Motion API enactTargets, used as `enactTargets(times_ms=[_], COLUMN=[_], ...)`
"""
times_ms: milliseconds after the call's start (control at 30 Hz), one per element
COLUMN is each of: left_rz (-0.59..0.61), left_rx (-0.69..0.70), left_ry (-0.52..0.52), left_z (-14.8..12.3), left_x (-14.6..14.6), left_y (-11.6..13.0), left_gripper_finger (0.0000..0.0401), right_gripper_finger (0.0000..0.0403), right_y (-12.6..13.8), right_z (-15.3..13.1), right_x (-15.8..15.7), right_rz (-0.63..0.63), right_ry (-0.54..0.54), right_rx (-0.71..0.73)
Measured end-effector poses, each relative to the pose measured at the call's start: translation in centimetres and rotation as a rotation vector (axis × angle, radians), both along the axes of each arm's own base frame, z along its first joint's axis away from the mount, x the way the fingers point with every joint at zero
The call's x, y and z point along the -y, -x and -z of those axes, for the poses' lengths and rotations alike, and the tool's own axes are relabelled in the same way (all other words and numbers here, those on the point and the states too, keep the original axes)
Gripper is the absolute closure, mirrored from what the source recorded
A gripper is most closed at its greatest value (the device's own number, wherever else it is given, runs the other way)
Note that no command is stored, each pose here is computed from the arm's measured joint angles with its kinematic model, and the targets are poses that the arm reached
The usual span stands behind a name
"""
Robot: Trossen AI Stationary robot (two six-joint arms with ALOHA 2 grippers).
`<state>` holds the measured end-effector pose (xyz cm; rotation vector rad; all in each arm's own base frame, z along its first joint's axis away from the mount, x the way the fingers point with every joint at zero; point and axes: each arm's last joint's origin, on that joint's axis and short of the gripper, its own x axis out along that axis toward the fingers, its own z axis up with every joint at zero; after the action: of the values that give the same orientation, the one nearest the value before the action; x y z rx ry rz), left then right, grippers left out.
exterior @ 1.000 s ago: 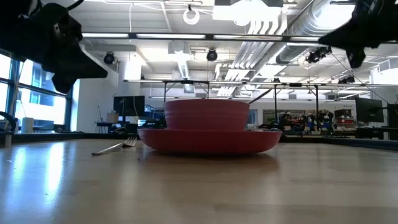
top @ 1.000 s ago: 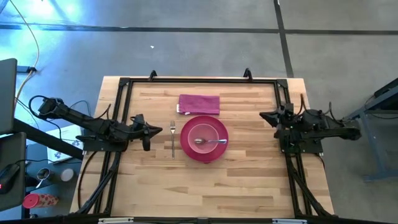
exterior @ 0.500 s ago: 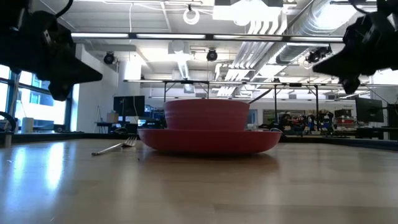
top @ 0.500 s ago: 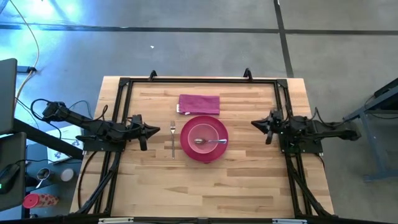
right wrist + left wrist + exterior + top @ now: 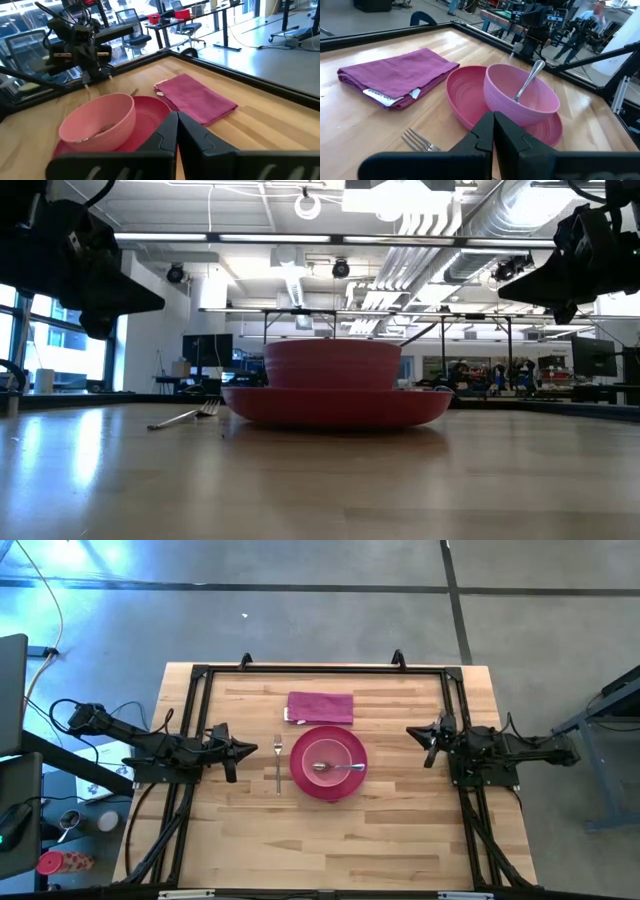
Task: Set table place
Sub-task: Return to Home Position
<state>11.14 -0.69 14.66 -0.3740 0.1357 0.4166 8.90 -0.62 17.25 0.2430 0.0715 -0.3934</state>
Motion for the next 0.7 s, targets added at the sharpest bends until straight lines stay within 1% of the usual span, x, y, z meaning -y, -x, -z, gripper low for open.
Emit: enactTargets(times_ms=[700], left_rz=[0.0], left_rx=[0.001], left_ry=[0.002], left_z=[-0.01], left_x=[0.0], left_y=[0.0], left_gripper_finger=[0.04], right_gripper_finger=[0.0402], right_y=[0.0], right_z=[0.02], right_x=[0.0], right_rz=[0.0], right_ry=[-0.006], right_rx=[-0.001])
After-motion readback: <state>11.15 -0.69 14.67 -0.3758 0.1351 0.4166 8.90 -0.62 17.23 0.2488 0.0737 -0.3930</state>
